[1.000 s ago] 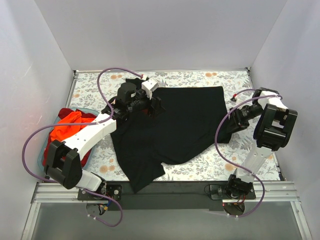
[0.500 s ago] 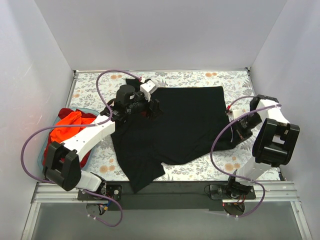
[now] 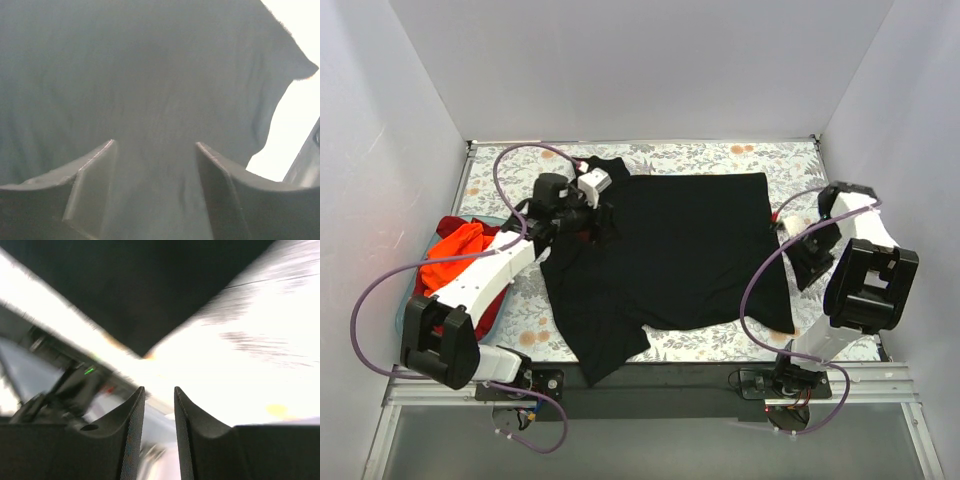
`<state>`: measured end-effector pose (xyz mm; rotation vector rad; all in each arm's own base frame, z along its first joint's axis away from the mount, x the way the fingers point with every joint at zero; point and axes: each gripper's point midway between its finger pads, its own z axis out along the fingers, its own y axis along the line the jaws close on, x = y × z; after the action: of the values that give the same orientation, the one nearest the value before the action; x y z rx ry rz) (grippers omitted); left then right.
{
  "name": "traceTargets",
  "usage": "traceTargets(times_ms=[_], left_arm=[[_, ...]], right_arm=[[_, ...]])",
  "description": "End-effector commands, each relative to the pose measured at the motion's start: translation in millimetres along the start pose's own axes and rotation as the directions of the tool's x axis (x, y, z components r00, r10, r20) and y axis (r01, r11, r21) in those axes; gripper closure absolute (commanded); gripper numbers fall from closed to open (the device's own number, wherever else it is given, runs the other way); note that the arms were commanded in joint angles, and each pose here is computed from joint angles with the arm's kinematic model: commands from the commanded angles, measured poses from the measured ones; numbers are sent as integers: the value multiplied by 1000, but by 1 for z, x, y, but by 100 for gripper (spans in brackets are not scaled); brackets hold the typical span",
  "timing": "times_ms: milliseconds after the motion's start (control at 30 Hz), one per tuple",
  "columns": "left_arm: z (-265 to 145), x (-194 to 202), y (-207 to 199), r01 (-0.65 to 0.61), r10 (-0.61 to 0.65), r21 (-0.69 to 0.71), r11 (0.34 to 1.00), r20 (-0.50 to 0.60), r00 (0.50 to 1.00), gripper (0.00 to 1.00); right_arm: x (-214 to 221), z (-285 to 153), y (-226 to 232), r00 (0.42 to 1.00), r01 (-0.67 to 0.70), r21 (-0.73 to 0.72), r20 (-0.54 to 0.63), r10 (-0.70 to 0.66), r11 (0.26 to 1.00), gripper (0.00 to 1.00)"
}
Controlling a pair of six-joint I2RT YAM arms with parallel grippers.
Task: Fold and stack the t-shirts
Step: Flatten the tshirt out
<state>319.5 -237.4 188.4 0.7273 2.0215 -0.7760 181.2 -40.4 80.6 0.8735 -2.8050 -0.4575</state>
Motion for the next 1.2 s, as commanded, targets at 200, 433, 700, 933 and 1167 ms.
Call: traceTargets(times_ms=[200, 433, 700, 933, 1167], left_arm=[[-96, 146, -23, -207, 339, 319, 925, -446, 828, 62], [-93, 206, -21, -292, 469, 378, 879, -570, 674, 65], [-96, 246, -5, -328, 483, 354, 876, -657, 579, 70], [-111, 276, 16, -393, 502, 337, 856, -724, 473, 71], [-128, 285, 29, -440, 555, 388, 810, -750, 360, 74]], right_arm=[[-45, -6, 21, 974, 195, -19, 117, -192, 981, 70], [-57, 38, 32, 977, 197, -69, 96, -190, 978, 73], [-45, 75, 14, 977, 214, 24, -9, -214, 977, 74], [-37, 85, 3, 975, 219, 71, -43, -216, 973, 74], [-24, 86, -10, 968, 244, 128, -95, -233, 961, 73]])
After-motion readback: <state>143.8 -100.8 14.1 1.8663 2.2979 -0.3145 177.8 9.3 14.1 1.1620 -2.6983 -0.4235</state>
